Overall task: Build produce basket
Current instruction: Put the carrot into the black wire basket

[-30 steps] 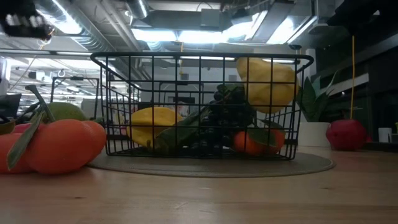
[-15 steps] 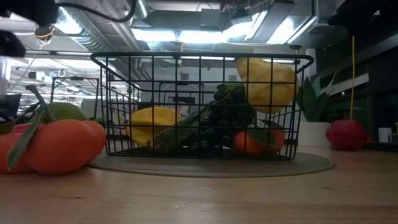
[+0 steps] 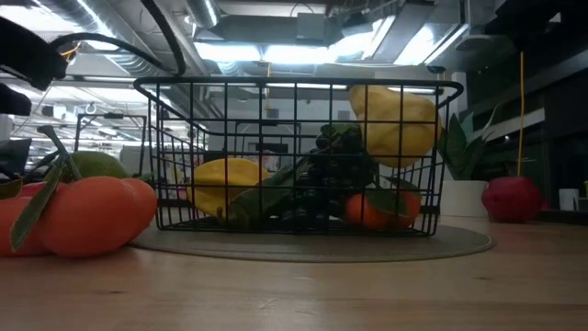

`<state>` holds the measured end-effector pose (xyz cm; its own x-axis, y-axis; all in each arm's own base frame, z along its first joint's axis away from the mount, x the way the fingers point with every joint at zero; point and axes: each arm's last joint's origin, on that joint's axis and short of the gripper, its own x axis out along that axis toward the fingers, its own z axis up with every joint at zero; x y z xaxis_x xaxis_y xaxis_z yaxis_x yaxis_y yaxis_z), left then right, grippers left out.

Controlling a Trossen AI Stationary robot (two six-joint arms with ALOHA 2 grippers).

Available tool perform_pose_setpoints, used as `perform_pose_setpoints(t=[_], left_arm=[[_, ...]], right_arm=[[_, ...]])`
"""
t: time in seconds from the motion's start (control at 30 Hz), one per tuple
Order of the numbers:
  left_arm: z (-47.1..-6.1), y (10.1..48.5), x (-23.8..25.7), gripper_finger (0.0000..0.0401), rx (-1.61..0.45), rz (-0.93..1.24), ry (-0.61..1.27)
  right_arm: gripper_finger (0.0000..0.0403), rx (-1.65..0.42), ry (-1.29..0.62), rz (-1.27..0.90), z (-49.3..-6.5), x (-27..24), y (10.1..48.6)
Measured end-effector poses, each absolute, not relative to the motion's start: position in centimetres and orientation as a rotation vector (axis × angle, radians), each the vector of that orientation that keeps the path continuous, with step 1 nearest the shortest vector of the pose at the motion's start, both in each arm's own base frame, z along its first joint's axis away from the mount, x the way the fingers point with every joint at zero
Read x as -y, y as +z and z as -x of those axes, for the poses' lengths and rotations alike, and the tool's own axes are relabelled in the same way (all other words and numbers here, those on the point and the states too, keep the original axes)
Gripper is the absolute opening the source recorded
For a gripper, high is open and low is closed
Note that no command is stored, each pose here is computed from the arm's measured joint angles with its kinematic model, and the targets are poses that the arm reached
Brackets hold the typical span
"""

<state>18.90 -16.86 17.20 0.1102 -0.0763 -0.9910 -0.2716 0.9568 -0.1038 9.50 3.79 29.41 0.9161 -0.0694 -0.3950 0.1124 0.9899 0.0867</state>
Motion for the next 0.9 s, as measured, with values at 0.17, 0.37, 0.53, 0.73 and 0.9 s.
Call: perform_pose_setpoints(t=[0.17,0.37,0.53,0.73,0.9], left_arm=[[-19.1,16.6,17.0,0.0111,-1.466,0.27,0.167],[-19.4,15.7,17.2,0.0111,-1.48,0.242,0.197],[-19.5,14.8,17.2,0.0111,-1.503,0.214,0.23],[-19.7,13.7,17.3,0.0111,-1.485,0.173,0.262],[-19.5,13.7,17.3,0.0097,-1.543,0.194,0.248]], right_arm=[[0.0124,-0.396,-0.092,-0.11,-9.5,-3.8,29.5],[0.0124,-0.397,-0.093,-0.112,-9.5,-3.8,29.5],[0.0124,-0.397,-0.093,-0.112,-9.5,-3.8,29.5],[0.0124,-0.397,-0.093,-0.113,-9.5,-3.8,29.5],[0.0124,-0.397,-0.093,-0.112,-9.5,-3.8,29.5]])
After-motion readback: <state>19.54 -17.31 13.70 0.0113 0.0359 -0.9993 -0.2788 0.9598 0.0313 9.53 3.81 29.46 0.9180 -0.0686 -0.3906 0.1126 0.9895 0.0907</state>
